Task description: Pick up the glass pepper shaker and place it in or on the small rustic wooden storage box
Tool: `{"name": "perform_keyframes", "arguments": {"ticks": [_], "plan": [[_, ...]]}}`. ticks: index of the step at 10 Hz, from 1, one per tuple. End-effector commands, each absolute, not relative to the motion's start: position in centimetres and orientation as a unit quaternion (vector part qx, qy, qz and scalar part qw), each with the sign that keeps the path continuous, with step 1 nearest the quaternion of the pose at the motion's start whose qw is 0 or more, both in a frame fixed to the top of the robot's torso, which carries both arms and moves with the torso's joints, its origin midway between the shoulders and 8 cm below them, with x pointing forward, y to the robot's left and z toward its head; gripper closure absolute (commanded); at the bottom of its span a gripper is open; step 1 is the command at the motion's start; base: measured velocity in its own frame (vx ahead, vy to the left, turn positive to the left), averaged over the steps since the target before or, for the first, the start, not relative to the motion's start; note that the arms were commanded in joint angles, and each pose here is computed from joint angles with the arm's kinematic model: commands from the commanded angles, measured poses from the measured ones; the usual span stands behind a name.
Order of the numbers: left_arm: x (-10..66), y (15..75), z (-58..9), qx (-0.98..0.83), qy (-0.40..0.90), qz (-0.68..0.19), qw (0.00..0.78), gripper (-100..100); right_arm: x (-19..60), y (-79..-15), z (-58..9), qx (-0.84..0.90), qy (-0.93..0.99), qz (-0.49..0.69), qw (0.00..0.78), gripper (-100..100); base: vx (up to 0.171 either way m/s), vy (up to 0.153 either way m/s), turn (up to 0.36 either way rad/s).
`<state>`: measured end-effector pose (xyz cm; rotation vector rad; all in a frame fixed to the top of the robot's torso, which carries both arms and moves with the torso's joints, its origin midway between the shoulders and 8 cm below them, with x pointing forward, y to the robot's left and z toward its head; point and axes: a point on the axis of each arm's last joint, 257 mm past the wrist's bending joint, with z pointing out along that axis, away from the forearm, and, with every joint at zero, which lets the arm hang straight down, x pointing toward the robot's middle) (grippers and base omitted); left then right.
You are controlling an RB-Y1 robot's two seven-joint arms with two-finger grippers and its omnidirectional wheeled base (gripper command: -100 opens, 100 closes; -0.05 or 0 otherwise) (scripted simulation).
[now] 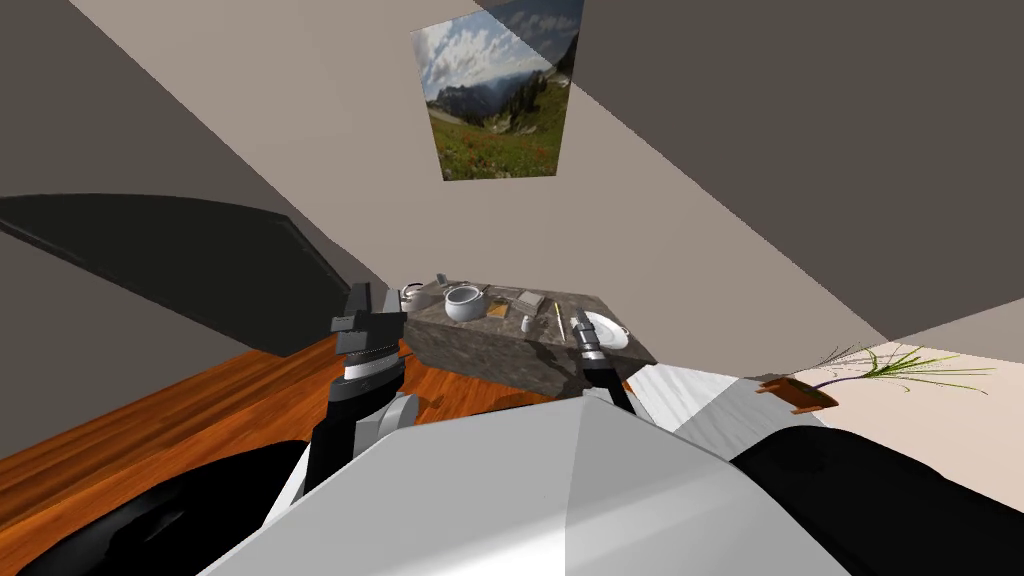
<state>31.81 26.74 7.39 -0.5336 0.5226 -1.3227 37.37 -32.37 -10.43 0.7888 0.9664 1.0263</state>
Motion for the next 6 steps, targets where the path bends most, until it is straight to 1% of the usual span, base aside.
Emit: {"name": "perform_keyframes", "arguments": {"ticks": [1,2,4,6], "plan": [[31.8,26.7,7.4,-0.242,0.237,-0.6,0.725,0,37.4,-32.8,-11.6,0.345,0.453,0.434,0.698,-100,-0.102,0.221,-0.16],[31.8,26.7,7.4,-0.242,0.237,-0.6,0.725,0,37.4,-33.0,-12.3,0.341,0.465,0.419,0.701,-100,-0.072,0.207,-0.15],[31.8,26.7,7.4,-0.242,0.237,-0.6,0.725,0,37.4,-33.5,-14.0,0.333,0.49,0.387,0.707,-100,-0.043,0.179,-0.164],[31.8,26.7,7.4,-0.242,0.237,-0.6,0.725,0,37.4,-34.1,-15.7,0.324,0.515,0.353,0.711,-100,-0.069,0.215,-0.125]]}}
